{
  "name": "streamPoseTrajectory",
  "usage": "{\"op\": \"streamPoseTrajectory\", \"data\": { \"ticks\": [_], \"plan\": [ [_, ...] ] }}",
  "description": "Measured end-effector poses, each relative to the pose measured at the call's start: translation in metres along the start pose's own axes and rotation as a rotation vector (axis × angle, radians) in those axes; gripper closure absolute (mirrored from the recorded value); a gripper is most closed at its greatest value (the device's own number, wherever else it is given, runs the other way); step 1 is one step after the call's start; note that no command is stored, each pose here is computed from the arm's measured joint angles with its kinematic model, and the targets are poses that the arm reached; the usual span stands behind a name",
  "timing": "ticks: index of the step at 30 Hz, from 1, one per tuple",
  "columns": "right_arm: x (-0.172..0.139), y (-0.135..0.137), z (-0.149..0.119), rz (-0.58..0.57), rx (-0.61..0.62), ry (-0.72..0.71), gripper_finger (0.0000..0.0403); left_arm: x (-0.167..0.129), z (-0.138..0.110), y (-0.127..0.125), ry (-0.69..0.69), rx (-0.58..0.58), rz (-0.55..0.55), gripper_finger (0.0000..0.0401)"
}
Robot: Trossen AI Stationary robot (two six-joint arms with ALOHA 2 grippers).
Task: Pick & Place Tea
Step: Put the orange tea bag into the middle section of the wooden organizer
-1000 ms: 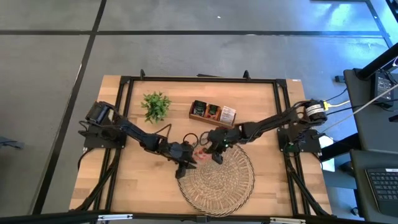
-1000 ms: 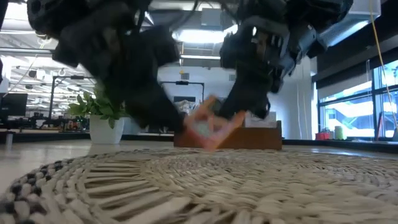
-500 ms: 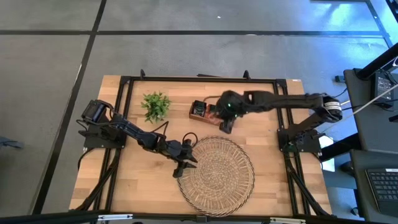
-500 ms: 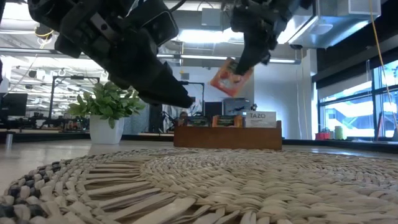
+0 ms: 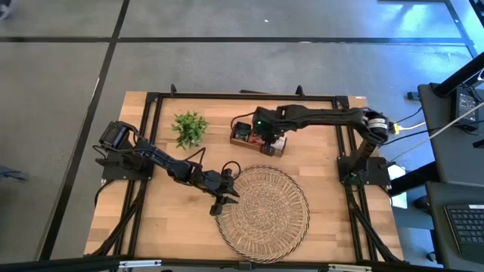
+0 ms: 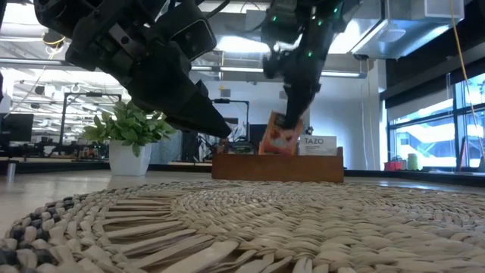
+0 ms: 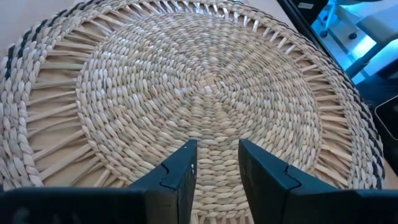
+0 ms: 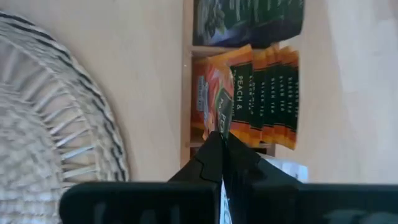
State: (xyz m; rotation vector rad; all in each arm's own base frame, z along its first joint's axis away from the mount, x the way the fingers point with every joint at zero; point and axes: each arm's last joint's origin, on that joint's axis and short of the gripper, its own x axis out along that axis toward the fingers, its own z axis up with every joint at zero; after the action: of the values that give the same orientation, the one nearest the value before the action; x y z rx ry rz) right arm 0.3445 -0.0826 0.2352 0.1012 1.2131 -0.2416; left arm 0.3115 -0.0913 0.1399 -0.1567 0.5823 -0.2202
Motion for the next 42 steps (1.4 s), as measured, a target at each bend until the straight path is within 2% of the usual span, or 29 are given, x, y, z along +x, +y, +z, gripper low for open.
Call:
{"op": "streamPoseTrajectory", "data": {
  "ticks": [18,27,37,42],
  "plan": [
    [0.047,0.001,0.003,-0.001,-0.072,0.079,0.0396,0.000,0.000,0.000,0.007,0.000,0.002,0.0287],
    [0.049,0.002,0.003,0.006,-0.126,0.084,0.0395,0.000,0.000,0.000,0.009,0.000,0.002,0.0287],
    [0.049,0.002,0.004,0.006,-0.154,0.066,0.0335,0.000,-0.002,0.001,0.021,0.001,0.031,0.0287],
    [0.049,0.002,0.005,0.004,-0.125,0.057,0.0328,0.000,-0.002,0.002,0.013,0.001,0.074,0.0287]
  ]
}}
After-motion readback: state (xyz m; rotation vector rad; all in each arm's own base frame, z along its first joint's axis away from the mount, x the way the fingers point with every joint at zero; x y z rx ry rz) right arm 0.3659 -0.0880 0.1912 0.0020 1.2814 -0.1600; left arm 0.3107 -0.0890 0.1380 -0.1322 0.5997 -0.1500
